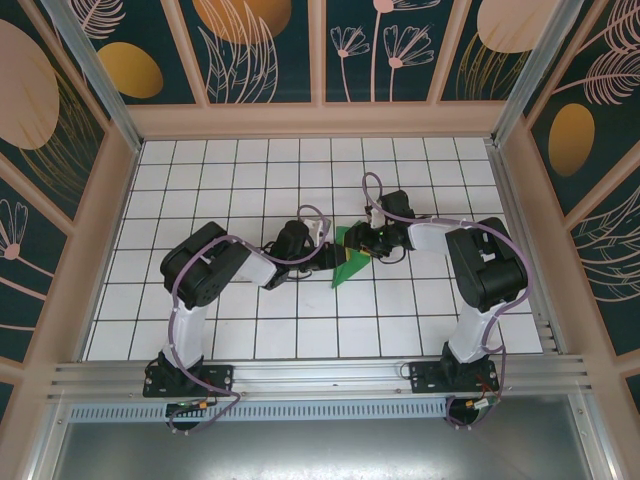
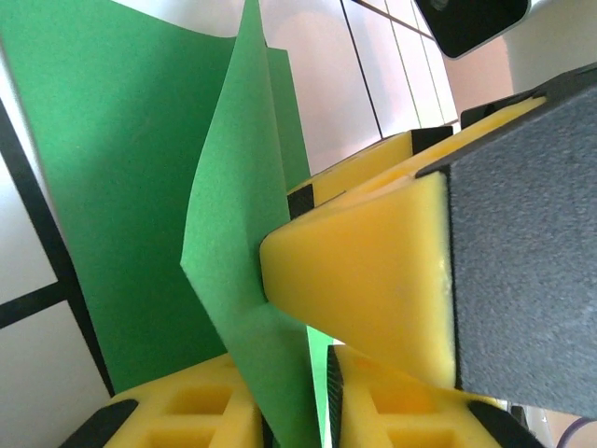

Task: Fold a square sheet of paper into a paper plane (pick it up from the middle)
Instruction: Fourth fold the wing at the center of the table.

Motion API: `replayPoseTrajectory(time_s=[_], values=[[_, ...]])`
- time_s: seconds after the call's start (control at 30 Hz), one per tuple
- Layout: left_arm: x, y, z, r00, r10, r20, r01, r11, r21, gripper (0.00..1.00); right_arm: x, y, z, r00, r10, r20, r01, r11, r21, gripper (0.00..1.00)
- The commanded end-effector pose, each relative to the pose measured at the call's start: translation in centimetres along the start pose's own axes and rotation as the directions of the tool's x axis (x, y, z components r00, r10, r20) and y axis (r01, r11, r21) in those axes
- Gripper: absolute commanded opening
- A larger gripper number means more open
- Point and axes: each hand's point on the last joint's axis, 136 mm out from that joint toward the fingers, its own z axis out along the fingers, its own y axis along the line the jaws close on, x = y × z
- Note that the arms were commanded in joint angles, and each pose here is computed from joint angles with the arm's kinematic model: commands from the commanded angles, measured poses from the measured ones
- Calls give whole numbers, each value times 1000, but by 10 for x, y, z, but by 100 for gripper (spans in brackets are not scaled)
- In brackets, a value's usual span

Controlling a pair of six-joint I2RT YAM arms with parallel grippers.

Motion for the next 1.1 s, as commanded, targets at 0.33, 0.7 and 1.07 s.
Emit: replayPoseTrajectory(time_s=[0.33, 0.7, 1.07], values=[[1, -11, -20, 999, 19, 31, -19, 1000, -2, 33, 23, -47, 13, 998, 50, -48, -40, 983, 179, 51], [-11, -18, -40, 992, 44, 115, -40, 999, -36, 30, 26, -52, 15, 997, 54, -54, -41, 975, 218, 51], [-6, -37, -33, 995, 41, 91, -46, 997, 61, 15, 27, -59, 18, 995, 87, -58, -68, 959, 275, 51]])
